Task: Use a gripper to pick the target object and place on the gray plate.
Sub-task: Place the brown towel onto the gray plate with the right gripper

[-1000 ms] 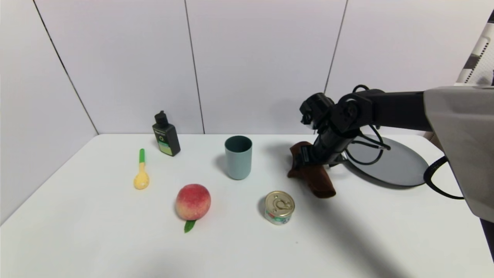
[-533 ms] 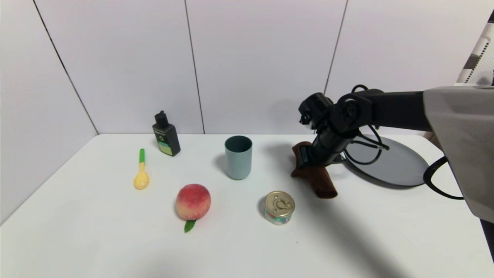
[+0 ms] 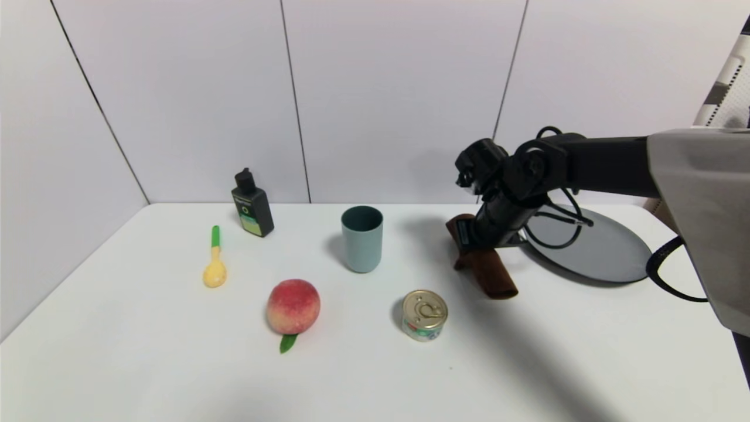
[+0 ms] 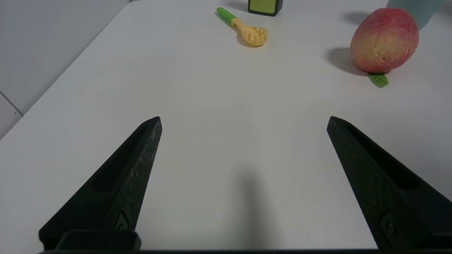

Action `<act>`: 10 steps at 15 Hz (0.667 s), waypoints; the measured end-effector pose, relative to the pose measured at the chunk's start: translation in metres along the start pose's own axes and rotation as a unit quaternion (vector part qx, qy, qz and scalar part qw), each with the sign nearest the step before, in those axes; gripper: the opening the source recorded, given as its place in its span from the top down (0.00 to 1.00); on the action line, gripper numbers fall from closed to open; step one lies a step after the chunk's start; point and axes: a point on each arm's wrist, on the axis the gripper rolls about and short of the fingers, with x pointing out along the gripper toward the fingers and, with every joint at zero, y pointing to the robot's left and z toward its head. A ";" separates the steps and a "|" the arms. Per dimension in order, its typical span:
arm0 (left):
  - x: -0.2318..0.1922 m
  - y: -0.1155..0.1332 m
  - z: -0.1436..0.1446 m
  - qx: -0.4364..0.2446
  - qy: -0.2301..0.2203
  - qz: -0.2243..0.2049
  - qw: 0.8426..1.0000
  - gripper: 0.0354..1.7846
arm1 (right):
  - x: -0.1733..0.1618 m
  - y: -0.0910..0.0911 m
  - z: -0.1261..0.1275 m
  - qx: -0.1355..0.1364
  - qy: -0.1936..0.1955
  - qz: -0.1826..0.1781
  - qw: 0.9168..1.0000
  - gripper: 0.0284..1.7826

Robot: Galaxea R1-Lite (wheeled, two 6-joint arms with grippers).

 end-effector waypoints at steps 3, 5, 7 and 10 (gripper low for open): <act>0.000 0.000 0.000 0.000 0.000 0.000 1.000 0.06 | -0.017 -0.014 0.008 0.019 -0.028 0.001 0.999 0.79; 0.000 0.000 0.000 0.000 0.000 0.000 1.000 0.06 | -0.027 -0.030 0.020 0.046 -0.073 0.003 0.996 0.79; 0.000 0.000 0.000 0.000 0.000 0.000 1.000 0.06 | -0.035 -0.053 0.032 0.070 -0.116 -0.003 0.991 0.79; 0.000 0.000 0.000 0.000 0.000 0.000 1.000 0.06 | -0.038 -0.097 0.041 0.081 -0.144 -0.033 0.986 0.79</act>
